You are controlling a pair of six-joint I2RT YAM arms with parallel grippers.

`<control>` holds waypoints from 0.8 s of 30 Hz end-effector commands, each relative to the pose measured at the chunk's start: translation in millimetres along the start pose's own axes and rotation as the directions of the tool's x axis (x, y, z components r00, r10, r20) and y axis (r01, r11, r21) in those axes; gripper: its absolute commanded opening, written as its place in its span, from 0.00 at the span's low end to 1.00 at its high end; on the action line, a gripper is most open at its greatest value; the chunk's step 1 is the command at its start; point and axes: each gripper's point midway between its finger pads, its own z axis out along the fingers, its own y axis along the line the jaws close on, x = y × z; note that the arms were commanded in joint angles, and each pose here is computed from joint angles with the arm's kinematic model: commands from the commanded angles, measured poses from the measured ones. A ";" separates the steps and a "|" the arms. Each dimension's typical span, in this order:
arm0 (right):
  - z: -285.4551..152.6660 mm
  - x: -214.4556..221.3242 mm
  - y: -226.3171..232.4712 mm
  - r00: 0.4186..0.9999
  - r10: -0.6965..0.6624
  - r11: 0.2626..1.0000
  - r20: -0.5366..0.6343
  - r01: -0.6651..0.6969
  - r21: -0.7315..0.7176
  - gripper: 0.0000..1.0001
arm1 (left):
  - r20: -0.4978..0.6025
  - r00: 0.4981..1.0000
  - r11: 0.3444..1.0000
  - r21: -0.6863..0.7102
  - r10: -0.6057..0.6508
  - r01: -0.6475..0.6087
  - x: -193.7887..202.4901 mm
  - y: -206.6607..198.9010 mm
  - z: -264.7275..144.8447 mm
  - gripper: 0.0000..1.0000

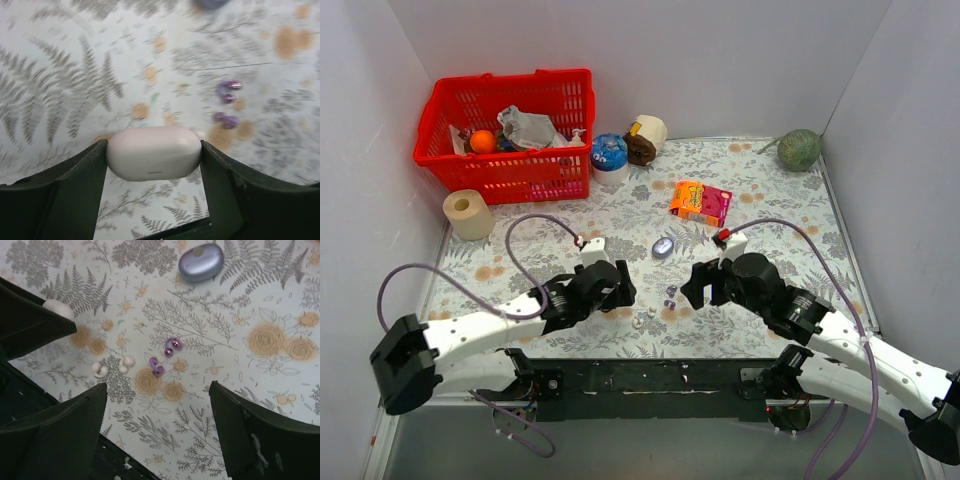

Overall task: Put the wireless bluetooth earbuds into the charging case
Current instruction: Pick up the charging case at the center of the board, then open the charging case.

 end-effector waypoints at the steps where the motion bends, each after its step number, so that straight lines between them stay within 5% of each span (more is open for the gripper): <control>1: -19.3 -71.7 39.8 0.989 -0.045 0.990 0.143 0.063 -0.124 0.90 | 0.236 0.960 0.895 0.379 0.153 -0.236 -36.0 -61.0 -34.2 0.31; 5: -32.5 -98.1 65.6 0.984 -0.115 0.968 0.133 0.141 -0.206 0.94 | 0.490 0.840 0.691 0.525 0.232 -0.497 -40.5 -89.4 -58.7 0.33; 8: -37.0 -104.4 78.7 0.987 -0.124 0.957 0.099 0.145 -0.253 0.98 | 0.634 0.718 0.565 0.494 0.286 -0.661 -40.5 -97.2 -70.9 0.28; 11: -36.0 -99.8 83.7 0.994 -0.105 0.956 0.043 0.113 -0.270 0.98 | 0.744 0.600 0.490 0.422 0.293 -0.763 -50.8 -104.9 -82.2 0.02; 14: -34.4 -93.8 86.8 0.996 -0.091 0.955 0.002 0.088 -0.284 0.98 | 0.820 0.491 0.409 0.357 0.293 -0.840 -58.2 -117.4 -95.0 0.00; 19: -33.7 -92.1 93.2 0.997 -0.073 0.947 -0.009 0.066 -0.315 0.98 | 0.851 0.394 0.357 0.269 0.346 -0.895 -65.3 -127.7 -91.1 0.00; 24: -31.9 -103.0 98.7 0.998 -0.056 0.945 0.014 0.057 -0.323 0.98 | 0.853 0.372 0.332 0.254 0.367 -0.909 -64.6 -133.3 -88.4 0.00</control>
